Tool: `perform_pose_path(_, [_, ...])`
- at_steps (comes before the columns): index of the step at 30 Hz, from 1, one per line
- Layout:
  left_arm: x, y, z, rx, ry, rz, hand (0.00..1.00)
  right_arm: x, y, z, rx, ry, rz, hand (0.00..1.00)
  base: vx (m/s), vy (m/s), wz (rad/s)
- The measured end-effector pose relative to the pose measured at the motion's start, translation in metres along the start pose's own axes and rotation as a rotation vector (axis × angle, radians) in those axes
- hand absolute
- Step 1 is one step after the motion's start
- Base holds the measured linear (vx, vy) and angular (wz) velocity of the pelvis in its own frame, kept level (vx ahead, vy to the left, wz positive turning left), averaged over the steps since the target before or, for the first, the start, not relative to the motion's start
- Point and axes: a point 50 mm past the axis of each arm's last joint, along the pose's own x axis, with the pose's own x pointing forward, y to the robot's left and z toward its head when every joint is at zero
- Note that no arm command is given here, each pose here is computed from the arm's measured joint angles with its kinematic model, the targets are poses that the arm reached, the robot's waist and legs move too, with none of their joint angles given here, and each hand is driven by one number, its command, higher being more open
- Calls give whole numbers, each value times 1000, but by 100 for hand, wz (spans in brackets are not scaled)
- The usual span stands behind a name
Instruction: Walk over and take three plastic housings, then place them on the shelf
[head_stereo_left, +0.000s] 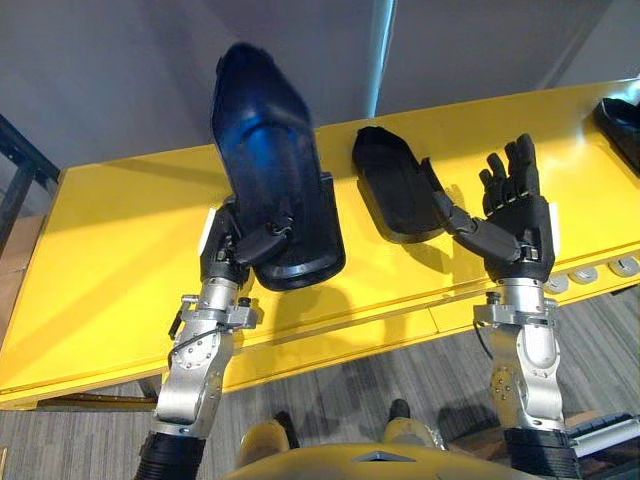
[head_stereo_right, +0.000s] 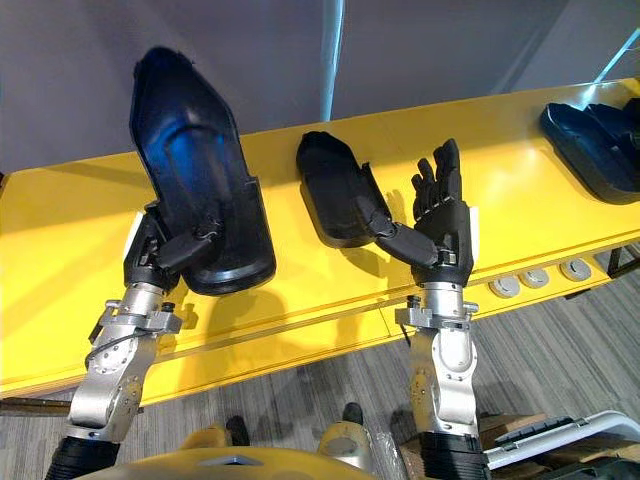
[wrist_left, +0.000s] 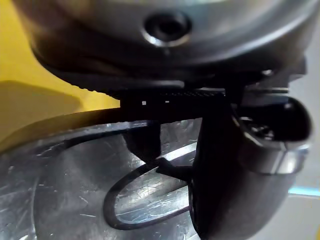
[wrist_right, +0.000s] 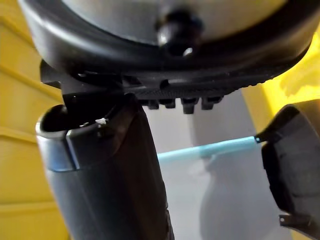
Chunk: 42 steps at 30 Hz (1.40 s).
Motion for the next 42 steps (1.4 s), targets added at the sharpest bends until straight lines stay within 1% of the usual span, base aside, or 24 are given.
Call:
perform_pose_path(3, [3,6,-10,9,80,78,0,1,4,4,3,-18,25,100,-63,-8,-2])
perform_pose_path(8, [19,12,7,33,12,149,0,8,15,4,20,-35,70,100,-58,-10,1])
perform_pose_path(10, [24,13,14,41,-13,159,0,11,18,6,25,-46,81,100,-45,-9,1])
perform_pose_path(17, [37,12,20,52,10,157,0,18,25,8,38,-65,101,100,1,1,-2])
perform_pose_path(22, [45,20,16,65,55,171,0,20,26,9,38,-63,108,100,-5,1,-1])
perform_pose_path(23, [46,22,15,65,64,177,100,21,25,8,33,-53,112,100,0,0,0])
perform_pose_path(29, [47,24,17,81,64,153,100,23,23,11,9,-52,130,100,-24,2,-3])
perform_pose_path(32, [48,28,17,153,67,149,100,23,24,12,10,-49,134,100,2,-9,-4])
perform_pose_path(38, [55,38,18,209,71,203,100,23,24,12,10,-50,135,100,1,-1,-4])
perform_pose_path(42, [53,42,16,237,88,242,100,23,24,12,10,-46,134,100,0,0,0])
